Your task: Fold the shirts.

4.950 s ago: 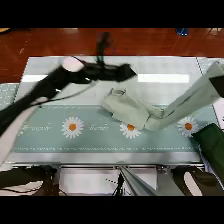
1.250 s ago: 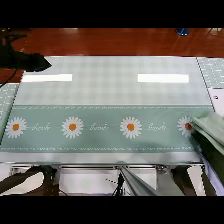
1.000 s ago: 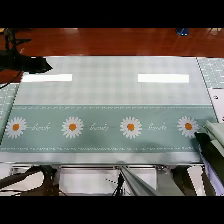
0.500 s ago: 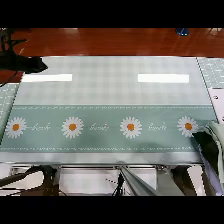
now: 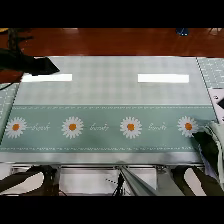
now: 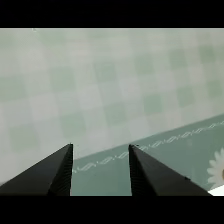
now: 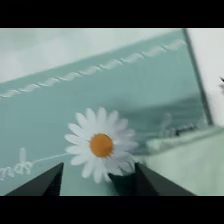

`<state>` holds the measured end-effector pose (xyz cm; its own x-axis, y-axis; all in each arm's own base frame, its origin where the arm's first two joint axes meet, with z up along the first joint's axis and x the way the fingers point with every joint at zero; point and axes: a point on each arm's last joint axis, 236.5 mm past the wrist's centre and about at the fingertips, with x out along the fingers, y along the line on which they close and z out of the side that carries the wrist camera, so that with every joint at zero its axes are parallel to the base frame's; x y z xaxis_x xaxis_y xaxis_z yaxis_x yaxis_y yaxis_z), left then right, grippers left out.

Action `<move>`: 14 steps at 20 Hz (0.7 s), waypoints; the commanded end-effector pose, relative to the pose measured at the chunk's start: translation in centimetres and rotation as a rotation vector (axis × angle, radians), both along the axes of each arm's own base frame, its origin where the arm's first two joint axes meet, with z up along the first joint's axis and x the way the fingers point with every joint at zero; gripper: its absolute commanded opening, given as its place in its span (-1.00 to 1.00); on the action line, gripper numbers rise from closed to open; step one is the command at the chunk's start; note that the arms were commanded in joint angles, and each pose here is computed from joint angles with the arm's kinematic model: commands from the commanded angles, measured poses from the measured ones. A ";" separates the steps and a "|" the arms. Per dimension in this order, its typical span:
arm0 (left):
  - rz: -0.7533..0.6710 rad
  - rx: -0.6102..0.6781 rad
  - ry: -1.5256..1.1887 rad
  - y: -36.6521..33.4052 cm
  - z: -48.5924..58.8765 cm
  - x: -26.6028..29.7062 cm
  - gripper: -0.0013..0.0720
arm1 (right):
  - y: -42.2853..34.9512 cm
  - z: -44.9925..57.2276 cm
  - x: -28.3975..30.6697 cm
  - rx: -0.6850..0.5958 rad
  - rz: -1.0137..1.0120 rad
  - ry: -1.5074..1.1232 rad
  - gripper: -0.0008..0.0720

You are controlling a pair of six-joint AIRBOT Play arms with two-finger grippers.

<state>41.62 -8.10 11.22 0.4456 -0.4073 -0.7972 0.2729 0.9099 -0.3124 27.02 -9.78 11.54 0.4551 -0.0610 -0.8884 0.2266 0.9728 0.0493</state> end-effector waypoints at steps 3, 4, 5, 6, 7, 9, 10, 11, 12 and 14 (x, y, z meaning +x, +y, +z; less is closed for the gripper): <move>-0.027 0.254 0.014 -2.4 1.0 -4.2 1.00 | 8.1 1.6 4.6 -0.020 0.206 -0.131 0.67; -0.055 0.256 0.047 -3.6 0.5 -5.2 1.00 | 8.4 1.6 4.7 -0.019 0.208 -0.132 0.67; -0.060 0.274 0.077 -4.3 -0.2 -5.9 1.00 | 8.8 1.5 4.6 -0.015 0.214 -0.125 0.67; -0.045 0.327 0.087 -4.3 -0.8 -6.4 0.99 | 9.1 1.1 4.4 -0.013 0.226 -0.103 0.67; -0.008 0.409 0.073 -3.8 -0.9 -6.5 0.65 | 9.3 0.5 3.9 -0.014 0.239 -0.068 0.67; 0.005 0.511 0.006 -4.2 -0.1 -6.6 0.47 | 9.4 -0.8 2.6 -0.032 0.259 0.025 0.67; -0.011 0.516 -0.006 -5.2 0.0 -6.9 0.47 | 9.1 -1.4 2.1 -0.043 0.255 0.066 0.67; -0.023 0.511 -0.008 -5.9 -0.2 -7.1 0.56 | 8.9 -1.8 1.8 -0.047 0.247 0.093 0.67; -0.016 0.505 -0.002 -6.3 -0.4 -7.2 1.00 | 8.9 -2.1 1.6 -0.045 0.247 0.107 0.67; 0.000 0.507 0.021 -6.2 -1.0 -7.3 1.00 | 8.9 -2.2 1.5 -0.044 0.248 0.114 0.69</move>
<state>34.49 -14.20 10.46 0.4152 -0.0140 -0.9096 0.3047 0.9443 0.1245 29.27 -0.79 10.02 0.4032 0.0136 -0.9150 -0.0175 0.9998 0.0072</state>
